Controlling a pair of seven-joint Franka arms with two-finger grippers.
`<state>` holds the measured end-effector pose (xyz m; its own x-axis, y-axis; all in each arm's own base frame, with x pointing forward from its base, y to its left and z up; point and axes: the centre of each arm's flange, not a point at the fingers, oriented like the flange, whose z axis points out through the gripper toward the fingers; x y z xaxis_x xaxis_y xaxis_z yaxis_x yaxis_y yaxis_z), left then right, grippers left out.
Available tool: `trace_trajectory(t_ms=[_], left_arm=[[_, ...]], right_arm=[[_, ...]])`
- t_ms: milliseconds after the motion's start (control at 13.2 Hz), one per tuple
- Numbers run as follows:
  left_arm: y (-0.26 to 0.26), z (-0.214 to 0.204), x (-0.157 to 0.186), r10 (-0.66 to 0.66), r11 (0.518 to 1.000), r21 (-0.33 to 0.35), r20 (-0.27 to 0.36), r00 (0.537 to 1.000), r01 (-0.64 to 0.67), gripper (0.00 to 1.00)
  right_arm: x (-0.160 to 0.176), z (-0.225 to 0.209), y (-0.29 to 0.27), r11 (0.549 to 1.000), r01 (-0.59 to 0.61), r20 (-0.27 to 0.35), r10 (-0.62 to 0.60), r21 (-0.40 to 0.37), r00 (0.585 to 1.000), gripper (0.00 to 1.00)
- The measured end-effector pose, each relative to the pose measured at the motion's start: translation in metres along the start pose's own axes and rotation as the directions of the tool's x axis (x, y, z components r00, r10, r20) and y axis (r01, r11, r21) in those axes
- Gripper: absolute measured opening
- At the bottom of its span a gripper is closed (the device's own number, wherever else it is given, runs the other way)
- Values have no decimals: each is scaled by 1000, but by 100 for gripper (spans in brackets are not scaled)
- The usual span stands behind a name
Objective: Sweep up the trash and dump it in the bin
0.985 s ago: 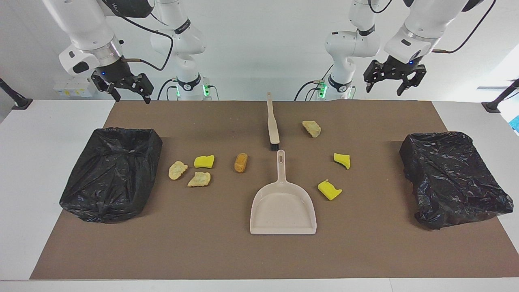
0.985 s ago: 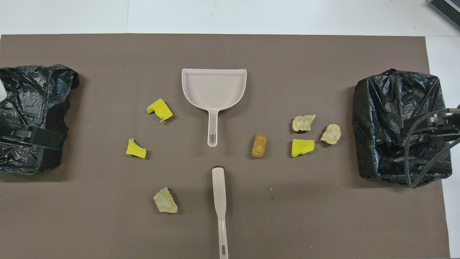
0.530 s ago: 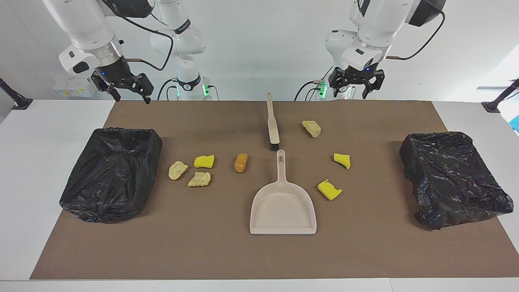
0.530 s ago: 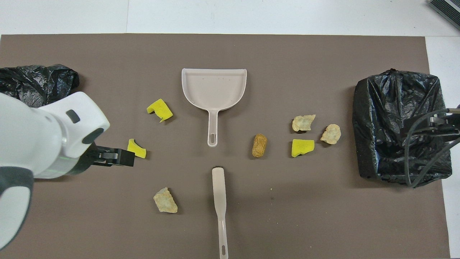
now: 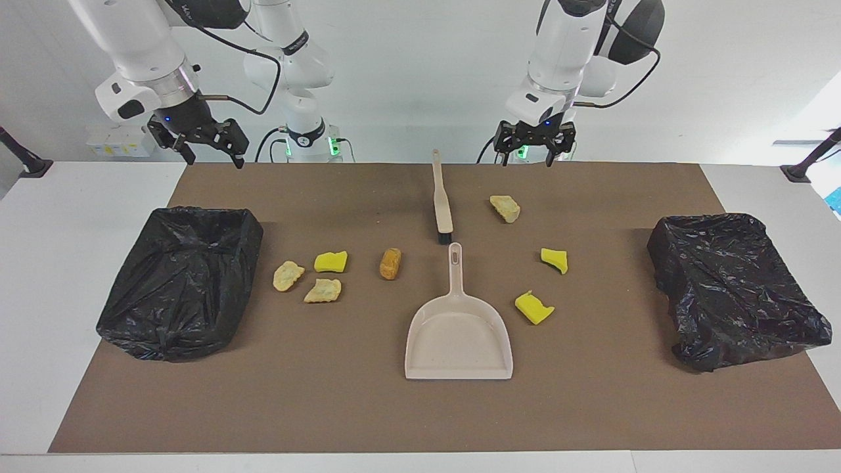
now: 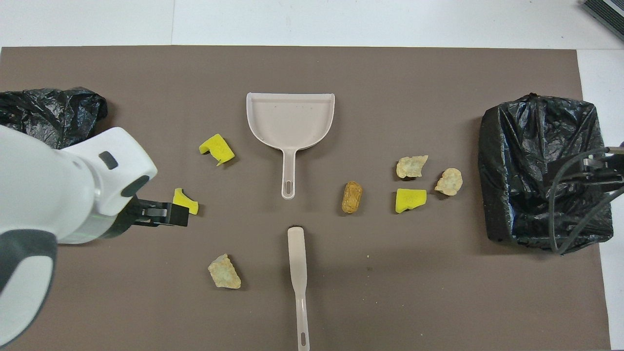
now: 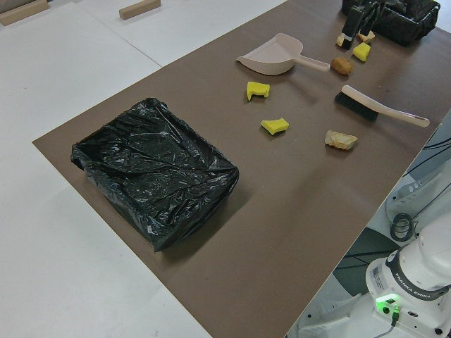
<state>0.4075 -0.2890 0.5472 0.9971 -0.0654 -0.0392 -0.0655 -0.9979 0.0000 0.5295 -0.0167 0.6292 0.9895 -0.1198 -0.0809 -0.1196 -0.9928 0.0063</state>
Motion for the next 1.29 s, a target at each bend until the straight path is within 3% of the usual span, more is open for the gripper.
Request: trace_trajectory(t_ms=[530, 1288], left_arm=[[43, 47, -43, -18, 1000, 8, 12, 1000, 18, 100], [97, 149, -124, 93, 995, 28, 32, 995, -94, 100]], right_arm=[[0, 0, 0, 1000, 0, 0, 0, 0, 1000, 100], [0, 1, 0, 1000, 0, 3, 0, 0, 1000, 100]])
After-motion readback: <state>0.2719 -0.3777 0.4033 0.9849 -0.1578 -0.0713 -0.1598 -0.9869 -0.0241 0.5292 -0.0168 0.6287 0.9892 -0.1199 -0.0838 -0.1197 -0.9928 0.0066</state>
